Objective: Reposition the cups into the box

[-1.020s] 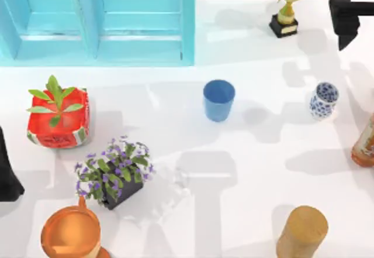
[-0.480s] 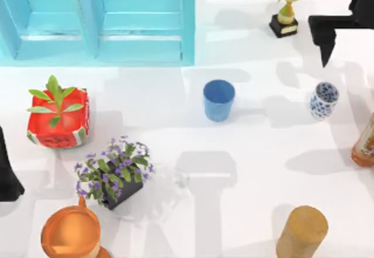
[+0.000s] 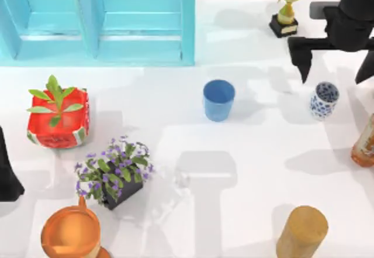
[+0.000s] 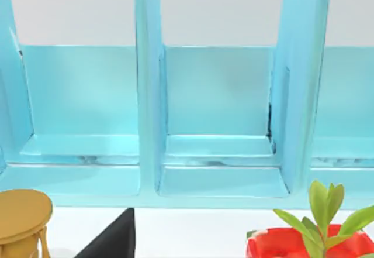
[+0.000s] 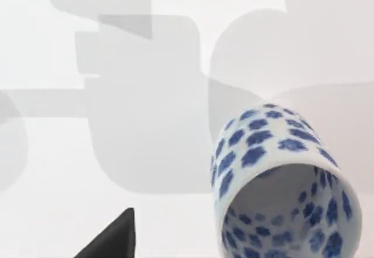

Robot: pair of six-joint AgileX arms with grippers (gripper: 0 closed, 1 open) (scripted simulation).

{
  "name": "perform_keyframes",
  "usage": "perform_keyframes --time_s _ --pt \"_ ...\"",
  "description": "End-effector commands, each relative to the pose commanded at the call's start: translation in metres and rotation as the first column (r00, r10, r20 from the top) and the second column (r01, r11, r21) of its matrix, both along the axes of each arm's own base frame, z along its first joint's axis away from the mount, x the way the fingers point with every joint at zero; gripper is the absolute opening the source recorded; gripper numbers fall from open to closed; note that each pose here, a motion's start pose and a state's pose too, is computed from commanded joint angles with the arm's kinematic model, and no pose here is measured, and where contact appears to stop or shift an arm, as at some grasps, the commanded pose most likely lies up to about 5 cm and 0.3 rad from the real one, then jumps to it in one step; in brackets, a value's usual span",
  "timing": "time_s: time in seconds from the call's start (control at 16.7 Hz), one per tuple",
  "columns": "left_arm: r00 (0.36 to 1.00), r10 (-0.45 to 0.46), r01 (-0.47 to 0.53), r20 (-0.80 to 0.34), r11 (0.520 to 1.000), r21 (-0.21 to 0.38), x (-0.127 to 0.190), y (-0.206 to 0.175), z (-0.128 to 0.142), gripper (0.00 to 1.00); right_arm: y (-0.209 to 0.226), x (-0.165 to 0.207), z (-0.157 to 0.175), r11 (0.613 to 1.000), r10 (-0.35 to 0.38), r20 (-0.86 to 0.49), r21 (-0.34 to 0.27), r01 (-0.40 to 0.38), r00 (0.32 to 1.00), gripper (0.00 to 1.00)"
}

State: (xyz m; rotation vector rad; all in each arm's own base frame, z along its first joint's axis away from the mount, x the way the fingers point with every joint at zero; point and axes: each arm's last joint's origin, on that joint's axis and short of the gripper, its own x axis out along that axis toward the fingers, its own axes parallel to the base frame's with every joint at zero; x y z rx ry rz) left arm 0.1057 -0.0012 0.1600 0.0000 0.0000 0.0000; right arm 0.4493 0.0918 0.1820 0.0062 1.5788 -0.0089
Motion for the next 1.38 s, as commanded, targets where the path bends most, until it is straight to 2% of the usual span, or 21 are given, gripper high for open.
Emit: perform_keyframes --time_s 0.24,0.66,1.38 --pt "1.000 0.000 0.000 0.000 1.000 0.000 0.000 0.000 0.000 1.00 -0.005 -0.005 -0.037 1.000 0.000 0.006 0.001 0.000 1.000 1.00" --pt "1.000 0.000 0.000 0.000 1.000 0.000 0.000 0.000 0.000 1.00 -0.018 -0.012 -0.043 1.000 0.000 0.007 0.002 0.000 1.000 1.00" --pt "1.000 0.000 0.000 0.000 1.000 0.000 0.000 0.000 0.000 1.00 -0.018 -0.012 -0.043 1.000 0.000 0.007 0.002 0.000 1.000 0.10"
